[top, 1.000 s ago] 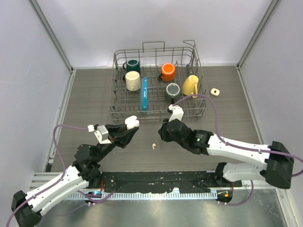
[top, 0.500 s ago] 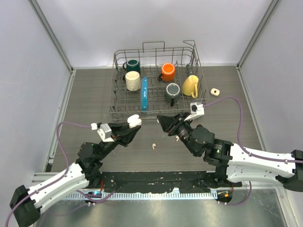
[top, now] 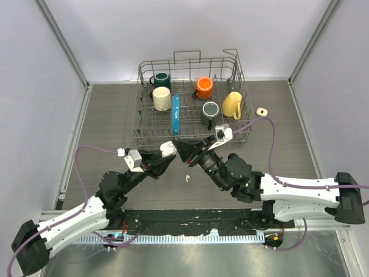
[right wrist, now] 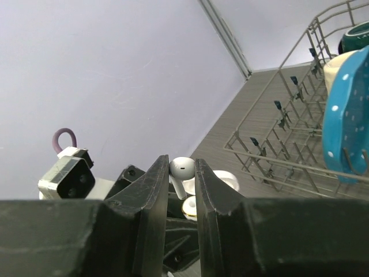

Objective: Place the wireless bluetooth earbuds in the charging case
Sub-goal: Place the earbud in the charging case.

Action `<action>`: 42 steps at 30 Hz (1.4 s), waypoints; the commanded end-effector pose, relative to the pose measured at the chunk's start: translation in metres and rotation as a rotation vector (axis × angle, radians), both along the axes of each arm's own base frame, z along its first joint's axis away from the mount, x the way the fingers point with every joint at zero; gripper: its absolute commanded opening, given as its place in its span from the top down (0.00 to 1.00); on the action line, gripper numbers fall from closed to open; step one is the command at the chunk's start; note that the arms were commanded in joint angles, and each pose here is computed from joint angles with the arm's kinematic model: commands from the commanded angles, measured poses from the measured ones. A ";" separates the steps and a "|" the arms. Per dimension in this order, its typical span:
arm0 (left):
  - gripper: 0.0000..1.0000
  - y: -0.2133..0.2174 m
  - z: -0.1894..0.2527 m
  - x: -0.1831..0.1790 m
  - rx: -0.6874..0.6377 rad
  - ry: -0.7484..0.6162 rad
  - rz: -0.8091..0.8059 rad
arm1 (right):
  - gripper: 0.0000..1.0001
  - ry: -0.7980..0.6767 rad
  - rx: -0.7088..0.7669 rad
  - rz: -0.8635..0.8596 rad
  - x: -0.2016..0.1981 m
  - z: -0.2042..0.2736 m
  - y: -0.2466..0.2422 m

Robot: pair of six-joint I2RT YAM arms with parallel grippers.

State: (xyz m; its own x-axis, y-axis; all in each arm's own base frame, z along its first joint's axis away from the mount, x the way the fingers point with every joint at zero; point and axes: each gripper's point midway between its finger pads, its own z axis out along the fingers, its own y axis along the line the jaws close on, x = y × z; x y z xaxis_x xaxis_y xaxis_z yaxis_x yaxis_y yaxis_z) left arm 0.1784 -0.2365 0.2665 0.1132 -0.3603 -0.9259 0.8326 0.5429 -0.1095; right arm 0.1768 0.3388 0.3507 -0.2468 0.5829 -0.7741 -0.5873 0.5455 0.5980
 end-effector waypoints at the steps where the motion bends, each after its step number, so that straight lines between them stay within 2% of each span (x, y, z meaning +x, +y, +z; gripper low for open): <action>1: 1.00 0.001 0.040 -0.007 -0.071 -0.103 -0.018 | 0.99 -0.085 0.128 0.026 -0.006 0.051 0.004; 11: 1.00 0.000 0.043 -0.008 -0.079 -0.109 -0.029 | 0.99 -0.069 0.078 0.070 -0.007 0.032 0.027; 42: 1.00 0.002 0.047 -0.012 -0.101 -0.122 -0.040 | 0.99 -0.027 -0.075 0.053 -0.001 -0.019 0.038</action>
State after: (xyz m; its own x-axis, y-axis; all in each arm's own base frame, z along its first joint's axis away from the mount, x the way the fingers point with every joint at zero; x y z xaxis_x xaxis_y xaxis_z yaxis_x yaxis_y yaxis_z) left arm 0.1733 -0.2401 0.2759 0.1300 -0.3788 -0.9163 0.8534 0.5133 -0.0911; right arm 0.1752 0.3762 0.3234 -0.2723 0.4846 -0.8313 -0.6315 0.5618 0.5343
